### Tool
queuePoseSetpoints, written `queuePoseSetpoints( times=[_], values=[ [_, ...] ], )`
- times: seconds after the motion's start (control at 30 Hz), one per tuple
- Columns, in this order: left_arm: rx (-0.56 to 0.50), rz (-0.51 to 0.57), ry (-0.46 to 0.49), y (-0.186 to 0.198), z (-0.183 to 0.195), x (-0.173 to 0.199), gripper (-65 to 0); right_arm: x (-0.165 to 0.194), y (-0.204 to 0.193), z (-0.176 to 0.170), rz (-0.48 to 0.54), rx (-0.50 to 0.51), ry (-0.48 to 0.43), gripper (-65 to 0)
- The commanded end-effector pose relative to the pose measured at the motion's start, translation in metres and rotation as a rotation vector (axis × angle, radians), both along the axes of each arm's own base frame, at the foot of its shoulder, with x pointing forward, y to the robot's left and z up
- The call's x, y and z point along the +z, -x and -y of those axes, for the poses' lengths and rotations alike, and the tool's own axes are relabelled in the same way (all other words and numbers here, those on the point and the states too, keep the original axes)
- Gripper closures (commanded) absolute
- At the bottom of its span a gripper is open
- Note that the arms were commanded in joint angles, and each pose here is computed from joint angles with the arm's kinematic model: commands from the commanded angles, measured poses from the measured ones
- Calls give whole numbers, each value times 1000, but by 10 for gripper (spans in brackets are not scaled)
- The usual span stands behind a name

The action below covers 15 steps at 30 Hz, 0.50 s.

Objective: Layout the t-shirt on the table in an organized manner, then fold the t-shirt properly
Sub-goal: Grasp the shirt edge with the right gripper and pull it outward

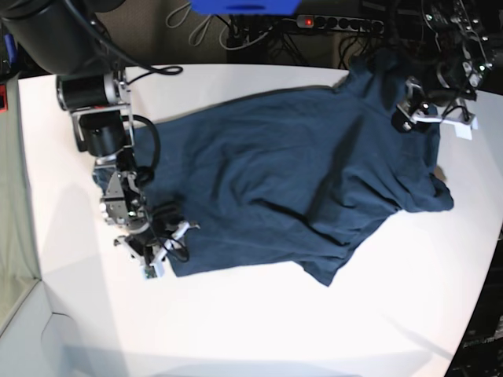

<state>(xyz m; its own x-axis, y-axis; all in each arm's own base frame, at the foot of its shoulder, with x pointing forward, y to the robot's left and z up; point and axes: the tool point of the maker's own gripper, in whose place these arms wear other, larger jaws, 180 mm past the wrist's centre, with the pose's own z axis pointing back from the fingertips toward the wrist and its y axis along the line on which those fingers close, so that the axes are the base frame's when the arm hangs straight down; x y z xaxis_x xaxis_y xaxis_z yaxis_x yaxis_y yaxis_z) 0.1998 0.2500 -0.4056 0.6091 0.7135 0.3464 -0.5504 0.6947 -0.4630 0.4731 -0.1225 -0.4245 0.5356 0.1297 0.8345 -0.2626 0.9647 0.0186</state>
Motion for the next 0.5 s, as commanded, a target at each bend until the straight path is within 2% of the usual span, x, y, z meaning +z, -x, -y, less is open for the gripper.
queuePoseSetpoints(
  times=[0.0, 0.07, 0.1, 0.2, 0.3, 0.47],
  values=[
    [10, 13, 3, -4, -3, 5, -381, 5, -4, -3, 5, 2, -6, -185],
    [14, 2, 7, -1, -4, 1, -381, 1, 0, -12, -6, 11, -15, -48],
    [16, -4, 10, 0, -5, -1, -381, 1, 0, -12, -11, 11, -14, -1],
    [22, -11, 13, -1, -6, -4, -381, 6, -3, -11, 2, 8, -17, 0],
    [27, -18, 15, 0, -8, -7, -381, 24, -5, 1, 67, 0, -5, 0],
    [38, -47, 31, 5, -8, -16, -381, 84, 3, 15, 217, -5, 28, 0]
  ],
)
